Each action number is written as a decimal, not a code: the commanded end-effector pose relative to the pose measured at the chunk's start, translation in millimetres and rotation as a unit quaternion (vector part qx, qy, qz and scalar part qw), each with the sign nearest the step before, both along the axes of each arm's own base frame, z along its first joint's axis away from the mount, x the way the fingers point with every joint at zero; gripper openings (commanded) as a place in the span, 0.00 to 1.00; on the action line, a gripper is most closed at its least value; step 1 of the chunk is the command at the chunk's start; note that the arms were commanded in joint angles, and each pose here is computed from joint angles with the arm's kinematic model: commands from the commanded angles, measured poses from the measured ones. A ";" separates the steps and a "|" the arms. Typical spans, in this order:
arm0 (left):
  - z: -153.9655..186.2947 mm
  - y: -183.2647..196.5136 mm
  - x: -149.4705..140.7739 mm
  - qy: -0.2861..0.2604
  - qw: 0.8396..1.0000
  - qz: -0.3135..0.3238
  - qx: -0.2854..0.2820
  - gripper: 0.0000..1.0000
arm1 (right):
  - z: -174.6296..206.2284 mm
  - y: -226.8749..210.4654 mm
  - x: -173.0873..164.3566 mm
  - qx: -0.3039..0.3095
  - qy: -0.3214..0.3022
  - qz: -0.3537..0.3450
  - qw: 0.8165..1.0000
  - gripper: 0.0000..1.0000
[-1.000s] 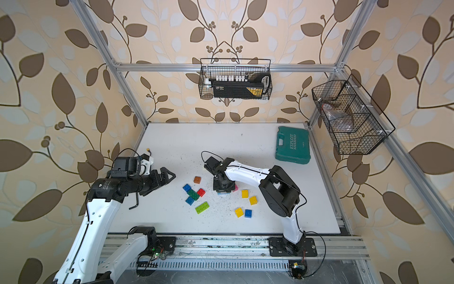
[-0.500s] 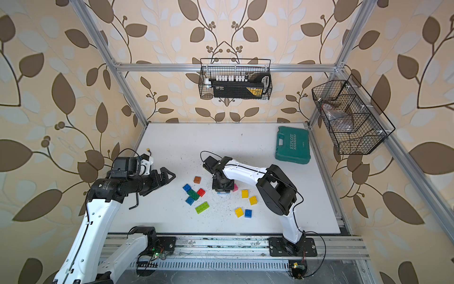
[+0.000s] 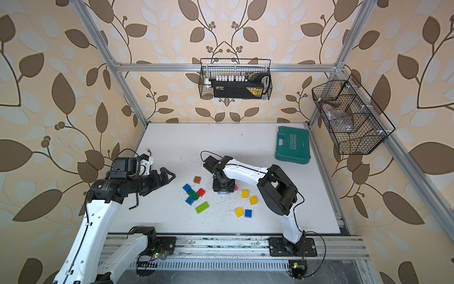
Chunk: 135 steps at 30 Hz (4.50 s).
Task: Assemble the number 1 with lego
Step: Assemble the lego brick with the lego brick, then pick up the lego brick from the center of the board.
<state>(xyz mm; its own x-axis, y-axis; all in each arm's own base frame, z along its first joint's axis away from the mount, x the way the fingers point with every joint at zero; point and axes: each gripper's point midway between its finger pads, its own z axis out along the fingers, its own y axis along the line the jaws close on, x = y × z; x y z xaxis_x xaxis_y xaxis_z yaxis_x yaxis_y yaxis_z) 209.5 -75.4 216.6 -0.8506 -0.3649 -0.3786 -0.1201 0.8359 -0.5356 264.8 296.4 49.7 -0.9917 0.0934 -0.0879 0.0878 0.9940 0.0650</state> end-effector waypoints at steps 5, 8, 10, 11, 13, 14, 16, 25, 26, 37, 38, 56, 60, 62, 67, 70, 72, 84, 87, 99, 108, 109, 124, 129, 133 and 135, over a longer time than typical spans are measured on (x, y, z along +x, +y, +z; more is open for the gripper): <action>3.7 0.4 0.1 -0.009 1.000 -0.001 0.002 0.99 | 61.6 -16.0 4.0 0.035 -0.059 -0.026 0.997 0.60; 2.8 0.3 0.2 -0.006 1.000 -0.001 0.002 0.99 | 62.0 -34.8 0.6 0.036 -0.062 -0.037 0.997 0.61; 2.0 -0.2 0.6 -0.004 1.000 -0.003 0.001 0.99 | 60.7 -49.7 -3.7 0.034 -0.061 -0.042 0.997 0.61; 1.6 -0.6 0.8 -0.003 1.000 -0.004 0.000 0.99 | 58.9 -56.8 -5.9 0.031 -0.059 -0.044 0.997 0.61; 0.5 -1.6 1.6 0.001 1.000 -0.006 -0.001 0.99 | 57.7 -70.9 -13.6 0.030 -0.056 -0.048 0.997 0.61; -0.4 -2.5 1.7 0.004 1.000 -0.008 -0.003 0.99 | 56.4 -75.5 -18.0 0.030 -0.054 -0.047 0.997 0.61; -2.0 -5.2 2.5 0.009 1.000 -0.014 -0.007 0.99 | 53.8 -87.2 -30.0 0.023 -0.050 -0.044 0.998 0.61; -17.8 -34.5 -7.4 0.077 0.995 -0.060 0.006 0.99 | 44.9 -129.0 -78.4 0.019 -0.036 -0.047 0.998 0.62; -19.7 -40.0 -9.7 0.084 0.995 -0.059 -0.008 0.99 | 44.6 -132.4 -82.2 0.020 -0.036 -0.046 0.998 0.62; -66.7 -93.9 -27.4 0.138 0.989 -0.043 0.014 0.98 | 68.4 -151.1 -94.7 0.023 -0.059 -0.030 0.998 0.62; -69.9 -93.5 -25.9 0.144 0.989 -0.039 0.025 0.96 | 72.5 -149.4 -93.5 0.026 -0.062 -0.027 0.997 0.62; -91.0 -97.1 63.4 0.212 0.973 -0.016 0.094 0.86 | 105.5 -139.4 -81.3 0.073 -0.125 0.021 0.989 0.59; -112.7 -98.2 83.5 0.213 0.964 -0.069 0.142 0.86 | 100.1 -136.4 -81.5 0.077 -0.118 0.028 0.990 0.59; -122.2 -99.2 90.7 0.216 0.962 -0.082 0.148 0.86 | 96.4 -133.3 -81.1 0.081 -0.114 0.032 0.990 0.59; -141.5 -99.5 99.7 0.221 0.959 -0.099 0.147 0.86 | 88.1 -128.3 -78.4 0.083 -0.106 0.045 0.990 0.59; -154.3 -91.9 103.6 0.233 0.950 -0.107 0.177 0.86 | 82.5 -127.4 -75.7 0.084 -0.102 0.049 0.990 0.59; -162.6 -86.5 105.6 0.244 0.947 -0.106 0.181 0.86 | 79.7 -126.6 -73.5 0.089 -0.097 0.048 0.990 0.59; -188.5 -101.1 107.1 0.261 0.944 -0.146 0.138 0.82 | 73.6 -117.3 -54.0 0.113 -0.079 0.052 0.989 0.58; -183.6 -118.3 103.5 0.254 0.946 -0.158 0.122 0.82 | 73.4 -117.2 -50.4 0.113 -0.079 0.054 0.989 0.58; -194.8 -145.2 92.8 0.280 0.940 -0.137 0.139 0.76 | 63.8 -127.8 -54.6 0.117 -0.071 0.043 0.990 0.57; -190.1 -131.0 103.8 0.279 0.940 -0.082 0.178 0.75 | 64.4 -133.6 -57.3 0.118 -0.074 0.043 0.989 0.57; -189.7 -132.0 105.7 0.280 0.941 -0.076 0.176 0.73 | 64.3 -133.6 -56.9 0.118 -0.073 0.043 0.989 0.57; -193.4 -128.7 104.3 0.304 0.933 -0.043 0.187 0.45 | 61.4 -133.3 -56.4 0.119 -0.068 0.048 0.989 0.57; -186.4 -131.0 100.2 0.301 0.930 -0.056 0.201 0.35 | 61.0 -131.5 -56.0 0.122 -0.065 0.047 0.989 0.56; -177.6 -130.8 96.3 0.300 0.927 -0.062 0.219 0.29 | 61.4 -132.6 -57.0 0.121 -0.066 0.047 0.989 0.56; -169.1 -133.5 93.3 0.298 0.925 -0.065 0.227 0.28 | 61.9 -134.4 -57.3 0.119 -0.068 0.046 0.990 0.56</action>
<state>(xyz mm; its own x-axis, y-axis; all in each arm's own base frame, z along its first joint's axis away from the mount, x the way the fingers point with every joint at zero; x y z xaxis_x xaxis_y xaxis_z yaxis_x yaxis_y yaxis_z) 307.2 -210.3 28.8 -0.9784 -0.1819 0.0979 -0.1863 0.9817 -0.0384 211.4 165.5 116.5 -0.9746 0.0423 -0.2198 -0.0288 0.9501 0.3108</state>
